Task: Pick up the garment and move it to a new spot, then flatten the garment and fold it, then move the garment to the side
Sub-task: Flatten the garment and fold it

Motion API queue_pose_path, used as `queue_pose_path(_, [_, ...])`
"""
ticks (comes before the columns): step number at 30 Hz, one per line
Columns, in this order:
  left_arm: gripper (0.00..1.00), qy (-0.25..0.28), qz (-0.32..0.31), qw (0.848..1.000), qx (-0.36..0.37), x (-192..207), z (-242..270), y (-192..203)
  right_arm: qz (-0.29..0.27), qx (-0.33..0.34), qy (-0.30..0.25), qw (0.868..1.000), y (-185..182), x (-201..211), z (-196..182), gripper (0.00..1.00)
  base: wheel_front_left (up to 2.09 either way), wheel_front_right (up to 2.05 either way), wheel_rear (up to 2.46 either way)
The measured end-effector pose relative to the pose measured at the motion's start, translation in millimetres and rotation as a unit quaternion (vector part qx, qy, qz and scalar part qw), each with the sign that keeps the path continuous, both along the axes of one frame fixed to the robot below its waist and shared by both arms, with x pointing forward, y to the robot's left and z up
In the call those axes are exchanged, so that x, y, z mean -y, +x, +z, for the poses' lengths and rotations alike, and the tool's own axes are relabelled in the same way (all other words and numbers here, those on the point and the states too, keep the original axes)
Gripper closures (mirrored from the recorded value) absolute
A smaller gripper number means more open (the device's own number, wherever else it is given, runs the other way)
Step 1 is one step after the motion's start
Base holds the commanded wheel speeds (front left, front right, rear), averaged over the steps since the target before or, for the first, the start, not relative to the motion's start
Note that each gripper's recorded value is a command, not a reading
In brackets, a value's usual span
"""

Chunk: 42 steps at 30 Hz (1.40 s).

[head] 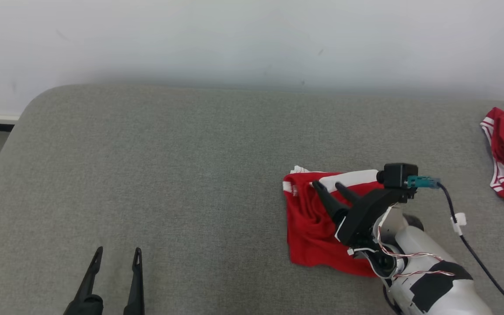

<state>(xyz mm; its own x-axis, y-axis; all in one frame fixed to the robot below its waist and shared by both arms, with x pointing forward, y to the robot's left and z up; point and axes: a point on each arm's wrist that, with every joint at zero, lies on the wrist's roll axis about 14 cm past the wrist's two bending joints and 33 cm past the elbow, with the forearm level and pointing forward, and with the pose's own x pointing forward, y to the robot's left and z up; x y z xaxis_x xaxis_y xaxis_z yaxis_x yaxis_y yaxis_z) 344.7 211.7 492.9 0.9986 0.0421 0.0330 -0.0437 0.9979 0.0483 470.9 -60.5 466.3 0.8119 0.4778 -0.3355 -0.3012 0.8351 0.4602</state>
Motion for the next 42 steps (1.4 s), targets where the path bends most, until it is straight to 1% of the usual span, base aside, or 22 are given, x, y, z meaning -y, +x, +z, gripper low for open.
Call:
queue_pose_path(3, [0.0,0.001,0.003,1.0,0.007,-2,4,2,-0.012,0.063,-0.003,0.998,6,15,26,0.0,0.0,0.0,0.0])
queue_pose_path(7, [0.0,0.003,0.004,1.0,0.012,0,7,4,-0.056,0.136,-0.01,0.989,8,53,49,0.0,0.0,0.0,0.0])
queue_pose_path(8, [0.0,0.003,0.004,1.0,0.012,0,7,4,-0.056,0.136,-0.01,0.989,8,53,49,0.0,0.0,0.0,0.0])
queue_pose_path(12, [0.0,0.005,0.001,1.0,0.017,3,10,6,-0.093,0.182,-0.006,0.979,1,78,60,0.0,0.0,0.0,0.0])
queue_pose_path(15, [0.0,0.006,-0.005,1.0,0.02,8,12,10,-0.113,0.204,-0.018,0.972,-8,98,62,0.0,0.0,0.0,0.0])
queue_pose_path(17, [0.0,0.005,-0.01,1.0,0.021,12,12,13,-0.125,0.213,-0.022,0.969,-15,109,63,0.0,0.0,0.0,0.0])
queue_pose_path(20, [0.0,0.006,-0.013,1.0,0.023,15,13,17,-0.133,0.228,-0.044,0.963,-26,121,63,0.0,0.0,0.0,0.0])
queue_pose_path(23, [0.0,0.006,-0.02,0.999,0.027,19,15,20,-0.16,0.252,-0.044,0.953,-37,137,74,0.0,0.0,0.0,0.0])
queue_pose_path(25, [0.0,0.008,-0.023,0.999,0.028,21,16,23,-0.185,0.263,-0.031,0.946,-45,146,80,0.0,0.0,0.0,0.0])
queue_pose_path(28, [0.0,0.01,-0.029,0.999,0.029,25,17,25,-0.21,0.269,-0.032,0.939,-59,157,78,0.0,0.0,0.0,0.0])
queue_pose_path(31, [0.0,0.011,-0.031,0.999,0.03,26,17,25,-0.223,0.279,-0.047,0.933,-71,165,80,0.0,0.0,0.0,0.0])
queue_pose_path(34, [0.0,0.011,-0.032,0.999,0.031,26,18,24,-0.223,0.282,-0.063,0.931,-83,161,76,0.0,0.0,0.0,0.0])
queue_pose_path(42, [0.0,0.017,-0.023,0.999,0.03,18,18,16,-0.224,0.284,-0.077,0.929,-106,147,69,0.0,0.0,0.0,0.0])
